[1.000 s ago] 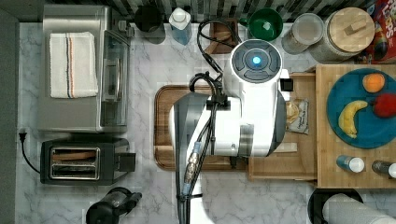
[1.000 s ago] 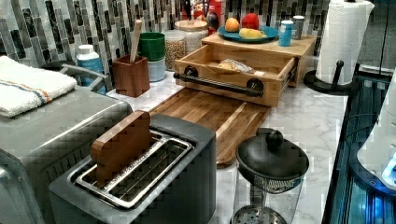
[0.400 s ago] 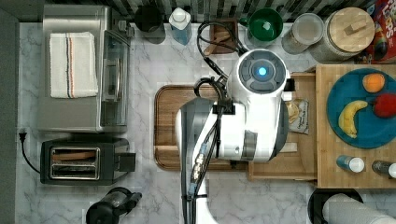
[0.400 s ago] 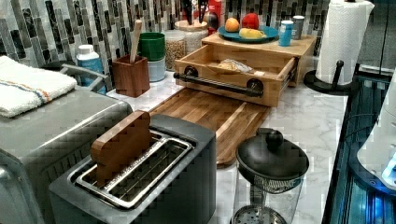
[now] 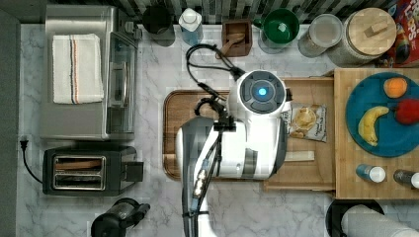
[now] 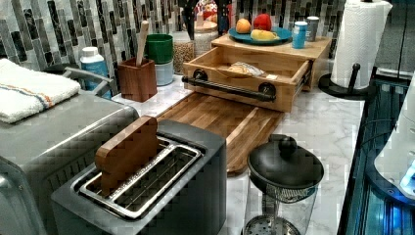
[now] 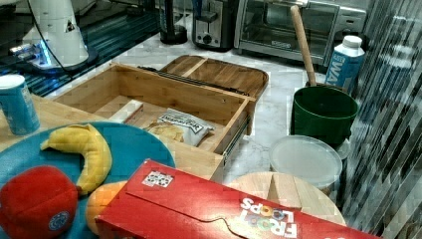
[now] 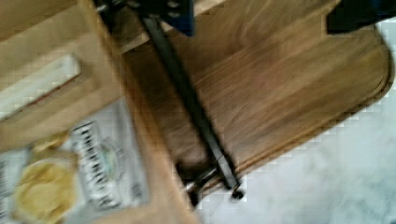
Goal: Close the drawer.
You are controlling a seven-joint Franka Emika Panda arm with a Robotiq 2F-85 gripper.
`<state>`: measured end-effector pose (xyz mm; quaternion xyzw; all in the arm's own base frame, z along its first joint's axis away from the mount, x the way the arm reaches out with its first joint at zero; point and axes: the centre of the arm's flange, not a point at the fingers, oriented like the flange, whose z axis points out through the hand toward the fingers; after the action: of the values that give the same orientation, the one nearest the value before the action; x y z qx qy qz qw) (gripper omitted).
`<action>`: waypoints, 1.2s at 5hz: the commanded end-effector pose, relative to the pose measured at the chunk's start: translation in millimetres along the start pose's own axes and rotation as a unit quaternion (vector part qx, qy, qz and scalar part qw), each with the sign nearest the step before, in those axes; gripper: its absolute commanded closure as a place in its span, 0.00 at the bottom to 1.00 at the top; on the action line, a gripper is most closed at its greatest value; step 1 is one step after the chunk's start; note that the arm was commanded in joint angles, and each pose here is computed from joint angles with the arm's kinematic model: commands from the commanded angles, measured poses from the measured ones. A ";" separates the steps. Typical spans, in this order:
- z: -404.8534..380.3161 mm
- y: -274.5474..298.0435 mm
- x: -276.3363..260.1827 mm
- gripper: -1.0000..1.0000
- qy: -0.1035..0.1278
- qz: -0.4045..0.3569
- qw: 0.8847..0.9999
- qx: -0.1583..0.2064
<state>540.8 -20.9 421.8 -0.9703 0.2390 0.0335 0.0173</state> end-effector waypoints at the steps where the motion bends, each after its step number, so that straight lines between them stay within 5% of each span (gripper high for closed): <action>1: 23.3 -70.0 -82.8 0.00 -0.008 -0.230 0.973 -0.026; 2: 57.5 -52.1 -78.2 1.00 -0.006 -0.255 0.967 -0.019; 3: 90.2 -32.7 -68.1 1.00 0.026 -0.281 0.959 -0.034; 6: 133.2 -6.0 -44.2 1.00 0.047 -0.295 0.953 -0.050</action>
<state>491.0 39.0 310.3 -0.9978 -0.0589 -0.0194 -0.0244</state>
